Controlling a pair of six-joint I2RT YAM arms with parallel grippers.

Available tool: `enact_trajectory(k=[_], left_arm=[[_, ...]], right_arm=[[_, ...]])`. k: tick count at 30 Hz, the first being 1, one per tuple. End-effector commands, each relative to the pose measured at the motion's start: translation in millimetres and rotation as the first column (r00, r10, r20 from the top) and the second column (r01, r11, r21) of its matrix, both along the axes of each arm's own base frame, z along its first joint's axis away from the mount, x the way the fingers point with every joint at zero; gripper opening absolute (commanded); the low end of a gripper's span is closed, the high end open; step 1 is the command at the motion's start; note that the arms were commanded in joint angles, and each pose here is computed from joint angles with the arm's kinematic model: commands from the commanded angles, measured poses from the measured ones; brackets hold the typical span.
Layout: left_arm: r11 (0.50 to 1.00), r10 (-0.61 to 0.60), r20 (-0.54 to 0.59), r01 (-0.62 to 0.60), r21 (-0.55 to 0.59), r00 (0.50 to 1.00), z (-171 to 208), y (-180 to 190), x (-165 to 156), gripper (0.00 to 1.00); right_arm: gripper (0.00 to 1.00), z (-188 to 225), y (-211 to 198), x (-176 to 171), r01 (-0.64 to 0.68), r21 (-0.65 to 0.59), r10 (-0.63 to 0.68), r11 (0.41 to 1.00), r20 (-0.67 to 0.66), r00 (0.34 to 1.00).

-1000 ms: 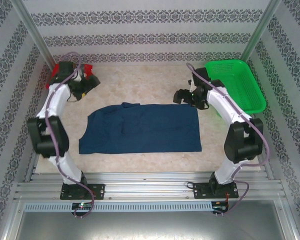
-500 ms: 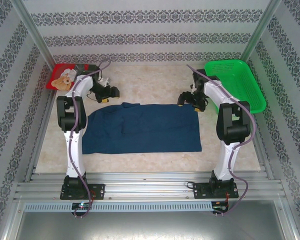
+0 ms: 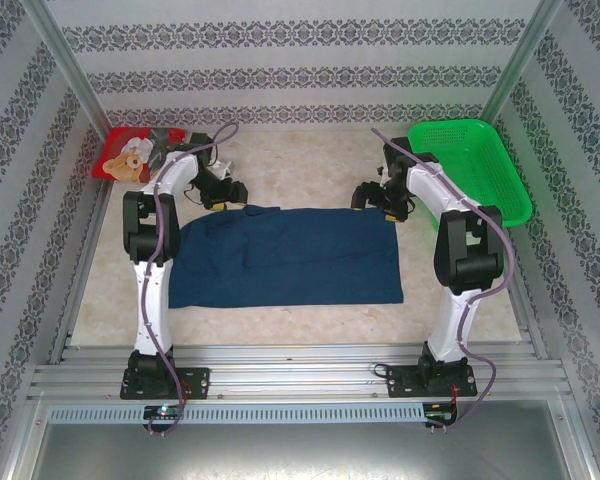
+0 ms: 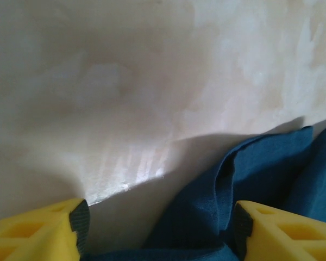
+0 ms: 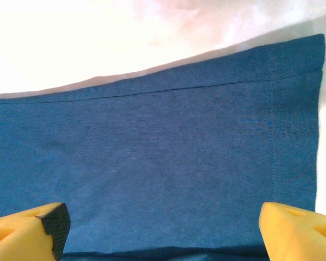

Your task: Fold and stack the t-shirts

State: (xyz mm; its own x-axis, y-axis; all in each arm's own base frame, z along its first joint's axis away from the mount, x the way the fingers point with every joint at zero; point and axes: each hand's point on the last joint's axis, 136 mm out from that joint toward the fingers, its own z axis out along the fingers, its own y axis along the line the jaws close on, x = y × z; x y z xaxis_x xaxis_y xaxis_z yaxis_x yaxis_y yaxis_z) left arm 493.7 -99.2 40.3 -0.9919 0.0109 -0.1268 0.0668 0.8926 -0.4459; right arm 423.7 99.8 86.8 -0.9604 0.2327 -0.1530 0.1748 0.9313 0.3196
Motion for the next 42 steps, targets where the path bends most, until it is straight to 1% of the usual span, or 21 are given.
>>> enact_trajectory(k=[1,3,5,7,9,10,12,16,20,23,26,30,33,37,39,41,42], left_arm=[[0.998,-0.050,-0.063,0.052,0.031,0.997,-18.3,-5.8,-17.1,0.64],[0.997,-0.065,-0.075,0.068,0.037,0.995,-20.9,-11.0,-21.5,0.55],[0.996,-0.081,-0.085,0.084,0.031,0.993,-20.7,-15.6,-28.0,0.41],[0.996,-0.079,-0.089,0.083,0.040,0.993,-22.4,-14.0,-34.8,0.25],[0.994,-0.068,-0.079,0.074,0.081,0.995,-22.5,-6.4,-37.0,0.09],[0.992,-0.058,-0.066,0.065,0.106,0.996,-20.0,-1.6,-35.4,0.06],[0.990,-0.038,-0.026,0.041,0.135,0.999,-9.5,3.6,-28.8,0.04],[0.991,-0.010,0.103,-0.004,0.132,0.995,27.0,2.4,-11.3,0.03],[0.990,-0.014,0.197,-0.014,0.138,0.980,58.1,-2.7,-5.7,0.02],[0.990,-0.025,0.250,-0.012,0.143,0.968,70.8,-6.6,-8.7,0.02],[0.987,-0.023,0.288,-0.023,0.157,0.957,74.5,-6.2,-16.1,0.03],[0.984,-0.019,0.316,-0.037,0.172,0.948,72.9,-8.2,-35.8,0.03],[0.976,-0.053,0.342,-0.024,0.217,0.938,68.0,-15.2,-60.8,0.03],[0.978,-0.024,0.353,-0.050,0.200,0.935,56.0,-21.4,-95.4,0.05],[0.985,-0.026,0.347,-0.036,0.170,0.937,48.4,-28.7,-111.6,0.10],[0.989,-0.039,0.338,-0.013,0.150,0.940,39.3,-36.0,-127.0,0.17],[0.990,-0.031,0.328,-0.015,0.137,0.944,35.8,-36.7,-132.7,0.22]], right_arm=[[0.91,28.9,17.3,-0.2,-0.027,0.053,0.023,0.998,0.079,0.997],[0.91,40.4,23.6,0.0,-0.048,0.068,0.040,0.997,0.114,0.993],[0.92,53.9,27.8,0.8,-0.062,0.079,0.050,0.995,0.153,0.987],[0.92,67.6,30.4,0.1,-0.071,0.088,0.054,0.994,0.186,0.981],[0.92,78.5,31.6,-1.0,-0.076,0.099,0.054,0.992,0.211,0.976],[0.92,82.6,32.7,-1.9,-0.080,0.105,0.055,0.991,0.220,0.974],[0.92,89.0,36.0,-4.2,-0.090,0.116,0.061,0.989,0.234,0.970],[0.92,93.5,40.7,-8.3,-0.106,0.117,0.075,0.987,0.247,0.966],[0.92,92.9,41.5,-11.7,-0.113,0.114,0.082,0.987,0.245,0.966],[0.92,91.7,40.8,-13.3,-0.116,0.112,0.085,0.987,0.243,0.966],[0.92,91.6,41.2,-14.9,-0.119,0.112,0.088,0.987,0.244,0.966],[0.92,92.5,40.8,-17.1,-0.120,0.111,0.090,0.987,0.247,0.965],[0.92,95.0,39.1,-18.4,-0.114,0.108,0.083,0.988,0.253,0.964],[0.92,96.5,40.4,-20.3,-0.114,0.114,0.082,0.987,0.258,0.963],[0.92,94.9,40.4,-20.6,-0.111,0.118,0.078,0.987,0.255,0.964],[0.92,92.8,41.1,-20.9,-0.110,0.120,0.077,0.987,0.249,0.965],[0.92,92.0,41.9,-20.8,-0.112,0.120,0.080,0.986,0.247,0.966]])
